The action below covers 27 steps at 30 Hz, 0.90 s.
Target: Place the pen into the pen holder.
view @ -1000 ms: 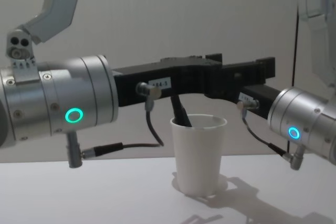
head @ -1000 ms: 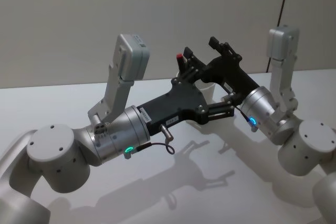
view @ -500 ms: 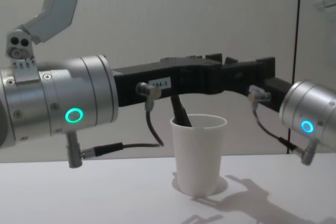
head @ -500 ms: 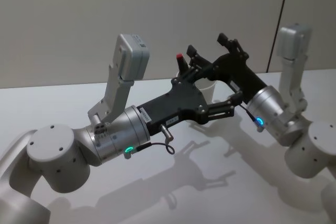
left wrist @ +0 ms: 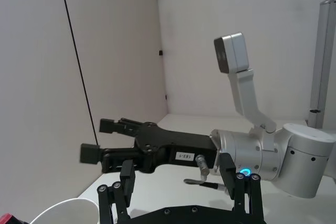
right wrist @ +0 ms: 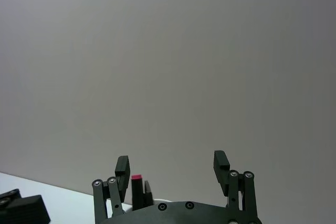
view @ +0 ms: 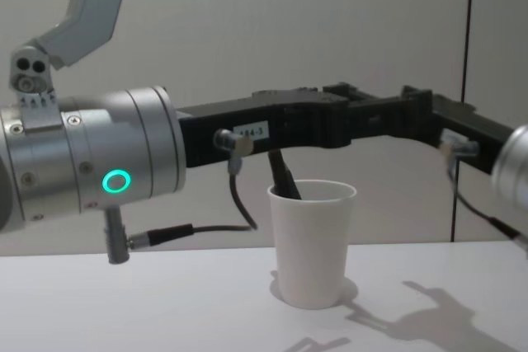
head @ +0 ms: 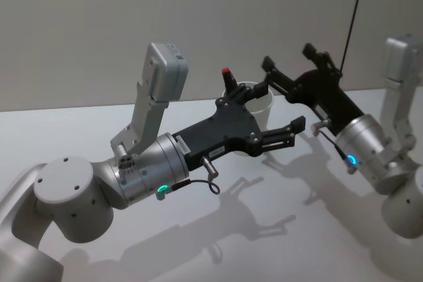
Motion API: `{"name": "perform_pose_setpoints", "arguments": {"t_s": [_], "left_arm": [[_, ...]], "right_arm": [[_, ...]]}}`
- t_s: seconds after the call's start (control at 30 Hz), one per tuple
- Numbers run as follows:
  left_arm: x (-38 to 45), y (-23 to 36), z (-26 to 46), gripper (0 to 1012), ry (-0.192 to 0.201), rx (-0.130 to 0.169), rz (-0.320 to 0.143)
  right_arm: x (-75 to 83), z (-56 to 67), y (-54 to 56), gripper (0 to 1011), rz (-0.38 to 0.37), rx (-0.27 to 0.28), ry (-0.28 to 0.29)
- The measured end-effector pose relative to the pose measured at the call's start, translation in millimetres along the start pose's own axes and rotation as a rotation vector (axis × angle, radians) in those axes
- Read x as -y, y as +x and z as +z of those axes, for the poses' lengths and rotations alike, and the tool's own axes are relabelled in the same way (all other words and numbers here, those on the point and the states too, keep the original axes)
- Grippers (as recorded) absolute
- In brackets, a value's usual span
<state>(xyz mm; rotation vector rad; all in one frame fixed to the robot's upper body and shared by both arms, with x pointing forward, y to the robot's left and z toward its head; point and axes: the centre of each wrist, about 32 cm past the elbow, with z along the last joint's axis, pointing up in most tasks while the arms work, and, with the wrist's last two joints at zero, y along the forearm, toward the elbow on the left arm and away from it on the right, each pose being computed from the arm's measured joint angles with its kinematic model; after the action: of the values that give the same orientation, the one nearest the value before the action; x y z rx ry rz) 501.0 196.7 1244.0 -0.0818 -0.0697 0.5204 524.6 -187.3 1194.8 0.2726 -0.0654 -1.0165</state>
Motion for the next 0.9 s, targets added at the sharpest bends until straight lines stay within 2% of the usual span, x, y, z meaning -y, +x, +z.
{"name": "perform_pose_setpoints", "arguments": {"t_s": [0.4, 0.53, 0.77, 0.9], "left_arm": [[0.0, 0.0, 0.0, 1001, 0.000, 0.000, 0.000], [0.0, 0.0, -0.1, 1001, 0.001, 0.001, 0.004], [-0.5, -0.7, -3.0, 1001, 0.013, 0.017, 0.052], [-1.3, -1.2, -6.1, 1001, 0.024, 0.034, 0.101]], "right_arm": [[28.4, 6.0, 10.0, 1001, -0.125, 0.042, -0.015], [29.7, 6.7, 10.3, 1001, -0.131, 0.045, -0.015], [36.0, 7.1, 9.5, 1001, -0.136, 0.054, -0.032], [43.8, 8.1, 8.7, 1001, -0.145, 0.065, -0.053]]}}
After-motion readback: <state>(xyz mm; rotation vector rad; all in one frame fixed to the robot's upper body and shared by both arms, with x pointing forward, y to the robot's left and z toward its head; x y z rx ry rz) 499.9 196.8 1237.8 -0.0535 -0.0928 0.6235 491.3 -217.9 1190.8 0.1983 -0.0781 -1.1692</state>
